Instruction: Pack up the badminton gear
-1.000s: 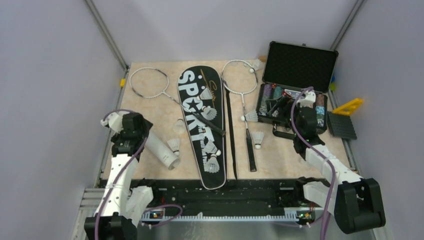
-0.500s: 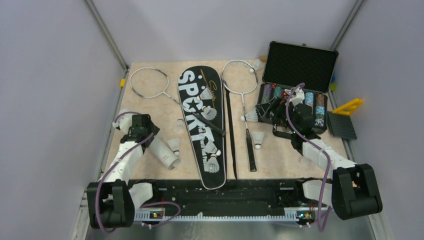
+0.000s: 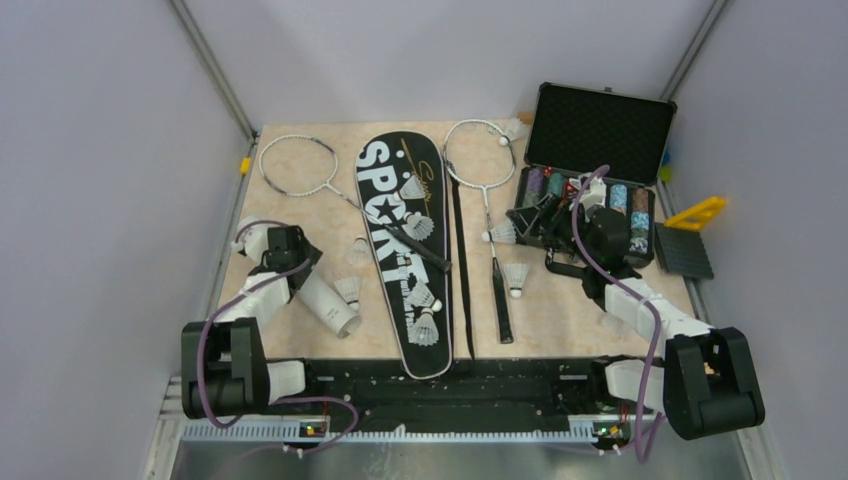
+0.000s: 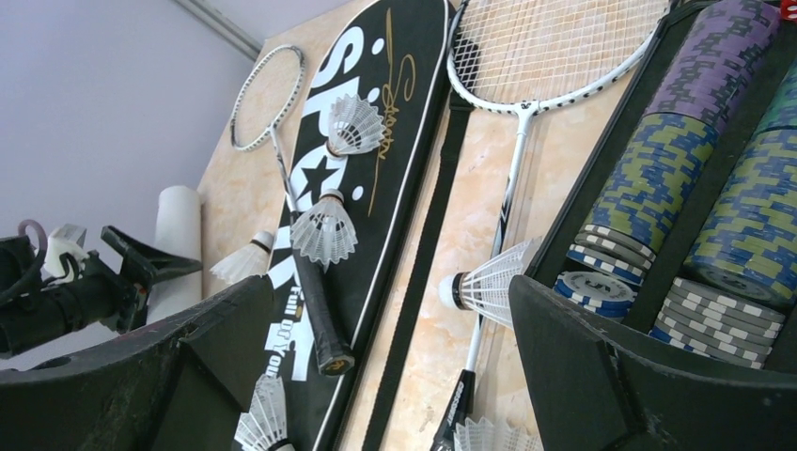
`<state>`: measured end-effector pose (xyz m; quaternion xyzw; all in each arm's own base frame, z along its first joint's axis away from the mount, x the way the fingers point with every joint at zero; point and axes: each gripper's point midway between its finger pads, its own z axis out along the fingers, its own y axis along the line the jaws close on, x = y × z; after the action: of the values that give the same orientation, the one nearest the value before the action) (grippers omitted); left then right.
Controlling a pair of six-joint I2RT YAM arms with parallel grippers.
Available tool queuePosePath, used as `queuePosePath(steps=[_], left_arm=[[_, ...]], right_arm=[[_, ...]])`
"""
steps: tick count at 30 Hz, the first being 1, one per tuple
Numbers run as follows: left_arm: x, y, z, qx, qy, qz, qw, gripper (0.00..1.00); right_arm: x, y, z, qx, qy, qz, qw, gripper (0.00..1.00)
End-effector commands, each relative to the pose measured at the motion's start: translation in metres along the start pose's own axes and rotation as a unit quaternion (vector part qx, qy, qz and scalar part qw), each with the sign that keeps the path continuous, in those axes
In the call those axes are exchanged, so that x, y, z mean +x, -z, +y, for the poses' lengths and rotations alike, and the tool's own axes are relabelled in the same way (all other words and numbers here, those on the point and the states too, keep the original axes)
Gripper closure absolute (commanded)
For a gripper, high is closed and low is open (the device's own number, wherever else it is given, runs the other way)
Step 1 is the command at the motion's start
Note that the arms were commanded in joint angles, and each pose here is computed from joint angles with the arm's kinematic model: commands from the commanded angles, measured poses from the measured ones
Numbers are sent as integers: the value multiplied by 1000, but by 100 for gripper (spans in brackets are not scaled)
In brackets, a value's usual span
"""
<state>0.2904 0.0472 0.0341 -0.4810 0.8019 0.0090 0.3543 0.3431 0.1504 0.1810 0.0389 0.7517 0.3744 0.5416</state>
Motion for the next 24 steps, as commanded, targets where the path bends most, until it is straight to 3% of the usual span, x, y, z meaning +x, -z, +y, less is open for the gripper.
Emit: queuePosePath(steps=[1,3,11,17,20,22,24], left_arm=[[2,-10,-3,-4,5,9,1000,4],[2,-12,-2,-10,4,10,1000,8],[-30,8,-5,-27,-18,-28,999,48],[-68,49,-27,24,-40,-75,996,49],[-93,75,-53,86,-55,-112,989,53],[-106,97,-84,167,-79,-132,974,53],[-116,131,-126,281,-119,-154,940,55]], right_arm=[[-15,3,14,-27,14,-26,999,1],[-16,4,13,-23,13,-29,999,1],[-21,9,14,-17,15,-43,999,1],[-20,10,19,-25,13,-31,999,1],[-19,10,22,-33,12,-25,999,1],[-20,11,26,-40,13,-26,999,1],[-23,13,32,-51,18,-29,998,1]])
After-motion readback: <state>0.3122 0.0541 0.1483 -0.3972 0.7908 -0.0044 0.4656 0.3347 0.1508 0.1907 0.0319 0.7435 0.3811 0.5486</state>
